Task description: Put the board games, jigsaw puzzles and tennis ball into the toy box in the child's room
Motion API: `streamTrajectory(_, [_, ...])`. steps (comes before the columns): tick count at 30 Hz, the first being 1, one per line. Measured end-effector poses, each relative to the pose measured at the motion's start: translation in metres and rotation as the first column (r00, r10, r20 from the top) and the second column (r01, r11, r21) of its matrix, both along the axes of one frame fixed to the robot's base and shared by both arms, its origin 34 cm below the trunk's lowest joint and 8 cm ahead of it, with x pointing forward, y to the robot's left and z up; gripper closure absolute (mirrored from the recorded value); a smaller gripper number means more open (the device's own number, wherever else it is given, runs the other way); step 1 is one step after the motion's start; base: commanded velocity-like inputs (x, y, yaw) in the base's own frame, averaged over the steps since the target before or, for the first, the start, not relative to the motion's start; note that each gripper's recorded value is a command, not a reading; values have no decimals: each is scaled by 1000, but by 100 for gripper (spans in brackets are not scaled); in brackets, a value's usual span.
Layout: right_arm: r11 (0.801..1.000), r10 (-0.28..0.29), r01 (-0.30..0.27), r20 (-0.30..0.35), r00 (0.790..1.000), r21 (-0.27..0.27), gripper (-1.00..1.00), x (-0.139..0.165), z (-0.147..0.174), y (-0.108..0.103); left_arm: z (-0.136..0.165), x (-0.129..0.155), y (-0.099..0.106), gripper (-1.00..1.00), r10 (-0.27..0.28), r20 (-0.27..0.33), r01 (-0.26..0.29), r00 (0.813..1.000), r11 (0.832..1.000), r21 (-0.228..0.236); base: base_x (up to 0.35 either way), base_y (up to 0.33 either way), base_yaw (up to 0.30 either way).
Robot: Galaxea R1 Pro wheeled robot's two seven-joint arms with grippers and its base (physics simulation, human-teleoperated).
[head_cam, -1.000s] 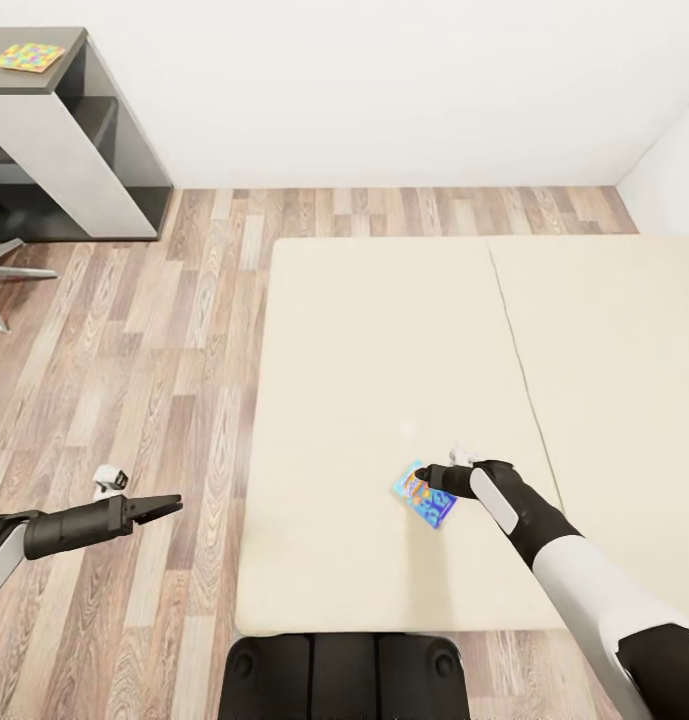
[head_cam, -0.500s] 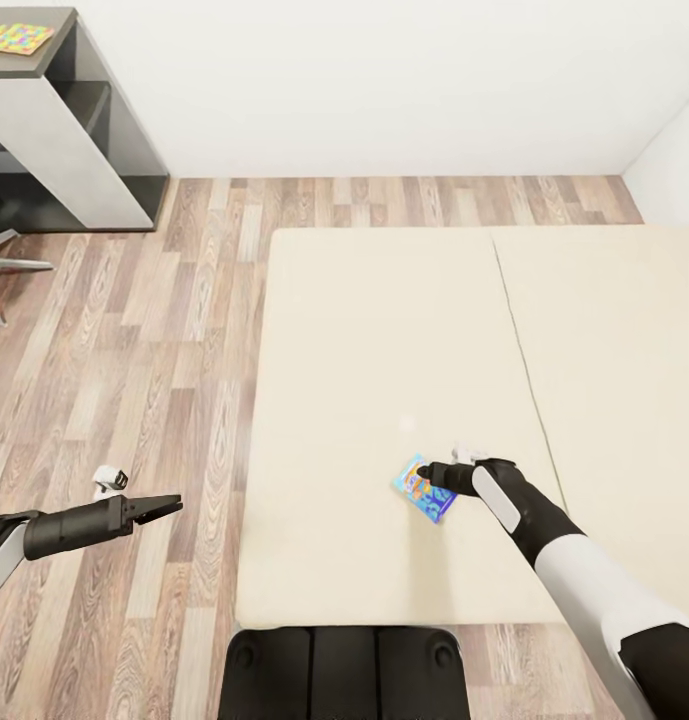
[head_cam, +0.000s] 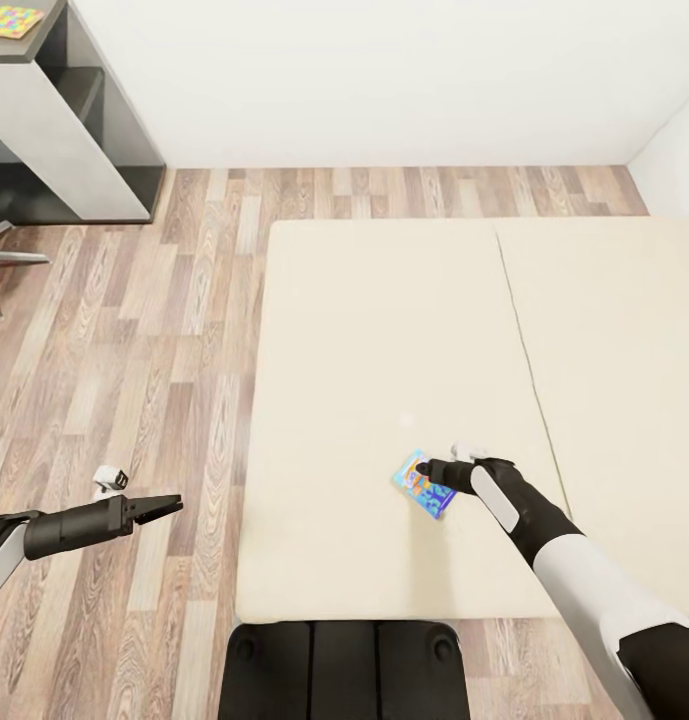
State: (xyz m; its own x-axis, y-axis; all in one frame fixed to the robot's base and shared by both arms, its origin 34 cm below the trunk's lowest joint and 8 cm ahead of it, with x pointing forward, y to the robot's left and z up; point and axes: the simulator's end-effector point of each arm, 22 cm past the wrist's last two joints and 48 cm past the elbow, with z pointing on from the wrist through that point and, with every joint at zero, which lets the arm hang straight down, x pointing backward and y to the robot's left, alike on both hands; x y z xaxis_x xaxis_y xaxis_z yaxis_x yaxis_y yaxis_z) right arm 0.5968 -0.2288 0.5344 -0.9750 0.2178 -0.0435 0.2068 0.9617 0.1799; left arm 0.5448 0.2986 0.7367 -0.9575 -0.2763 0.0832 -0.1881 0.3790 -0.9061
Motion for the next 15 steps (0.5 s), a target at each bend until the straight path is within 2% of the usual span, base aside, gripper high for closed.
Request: streamTrajectory(15, [1000,11,-11,-16,1000,4,-100,-9,-7,6,-6,-4,0,-100,-1,-14,1,1000,1000,0,0,0,0])
